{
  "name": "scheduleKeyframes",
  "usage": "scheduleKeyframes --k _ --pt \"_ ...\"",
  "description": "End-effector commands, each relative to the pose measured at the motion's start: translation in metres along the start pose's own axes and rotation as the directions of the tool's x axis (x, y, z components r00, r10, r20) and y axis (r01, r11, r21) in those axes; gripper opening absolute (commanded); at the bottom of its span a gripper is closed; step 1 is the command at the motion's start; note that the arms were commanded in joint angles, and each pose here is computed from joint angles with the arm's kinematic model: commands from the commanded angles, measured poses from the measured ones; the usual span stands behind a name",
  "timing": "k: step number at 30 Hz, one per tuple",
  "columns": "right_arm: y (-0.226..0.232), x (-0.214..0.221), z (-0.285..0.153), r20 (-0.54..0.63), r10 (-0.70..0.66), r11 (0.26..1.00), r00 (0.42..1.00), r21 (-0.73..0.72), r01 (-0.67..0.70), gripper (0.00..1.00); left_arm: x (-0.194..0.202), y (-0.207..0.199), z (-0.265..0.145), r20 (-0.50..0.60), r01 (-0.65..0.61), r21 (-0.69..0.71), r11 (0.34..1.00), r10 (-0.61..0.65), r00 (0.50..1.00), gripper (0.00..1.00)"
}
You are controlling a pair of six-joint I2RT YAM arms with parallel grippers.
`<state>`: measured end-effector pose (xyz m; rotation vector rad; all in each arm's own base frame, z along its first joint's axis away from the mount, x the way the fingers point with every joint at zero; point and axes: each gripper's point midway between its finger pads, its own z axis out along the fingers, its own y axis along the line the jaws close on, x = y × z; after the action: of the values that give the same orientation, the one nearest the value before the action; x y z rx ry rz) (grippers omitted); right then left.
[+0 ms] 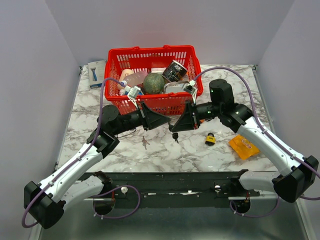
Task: Unlock with the key
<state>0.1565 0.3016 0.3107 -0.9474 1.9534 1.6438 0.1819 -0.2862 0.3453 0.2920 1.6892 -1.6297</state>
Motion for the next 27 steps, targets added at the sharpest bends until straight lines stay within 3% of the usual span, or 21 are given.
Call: scheduleKeyframes --k 1,3,6,7,8,9,11,13,16,19,22,27 --pt "0.002 0.001 0.003 0.004 -0.007 1.0 1.0 -0.019 0.007 0.06 -0.005 -0.002 -0.001 0.03 -0.015 0.011 1.0 0.015 0.999 0.0" --pt "0.003 -0.001 0.004 0.018 -0.007 1.0 1.0 -0.017 0.007 0.01 -0.004 -0.002 -0.001 0.025 -0.016 0.009 1.0 0.016 1.0 0.0" --pt "0.0 -0.007 0.003 0.054 -0.005 1.0 0.999 0.01 0.005 0.01 -0.003 0.003 0.001 0.014 -0.02 -0.007 1.0 0.02 1.0 0.0" --pt "-0.001 -0.008 0.003 0.064 -0.007 1.0 0.998 0.02 0.006 0.01 -0.002 0.005 0.002 0.009 -0.021 -0.016 1.0 0.021 1.0 0.05" --pt "-0.005 -0.012 0.002 0.086 -0.007 0.999 0.996 0.053 0.002 0.01 0.0 0.012 0.003 -0.004 -0.027 -0.042 0.999 0.026 1.0 0.4" --pt "-0.007 -0.015 0.0 0.107 -0.005 0.997 0.994 0.081 -0.004 0.01 -0.003 0.016 0.004 0.006 -0.034 -0.068 0.997 0.034 0.999 0.59" --pt "-0.017 -0.02 -0.009 0.163 -0.016 0.988 0.987 0.156 -0.01 0.01 -0.002 0.03 0.003 -0.012 -0.055 -0.137 0.989 0.054 0.998 0.86" --pt "-0.021 -0.023 -0.021 0.211 -0.023 0.979 0.977 0.205 -0.021 0.01 -0.009 0.044 0.002 0.016 -0.068 -0.219 0.973 0.073 0.997 0.96" --pt "-0.046 -0.025 -0.048 0.297 0.006 0.951 0.955 0.294 -0.097 0.01 -0.013 0.057 0.001 0.005 -0.121 -0.288 0.95 0.128 0.992 0.99" --pt "-0.053 -0.03 -0.083 0.393 -0.036 0.913 0.919 0.388 -0.13 0.01 -0.006 0.061 0.01 -0.07 -0.211 -0.301 0.93 0.2 0.977 0.94" --pt "-0.061 -0.033 -0.121 0.485 -0.096 0.829 0.869 0.522 -0.2 0.01 0.018 0.068 0.032 -0.185 -0.29 -0.292 0.911 0.244 0.952 0.91" --pt "-0.054 -0.028 -0.191 0.583 -0.222 0.607 0.781 0.71 -0.357 0.01 0.061 0.104 0.078 -0.357 -0.357 -0.302 0.884 0.242 0.902 0.86"
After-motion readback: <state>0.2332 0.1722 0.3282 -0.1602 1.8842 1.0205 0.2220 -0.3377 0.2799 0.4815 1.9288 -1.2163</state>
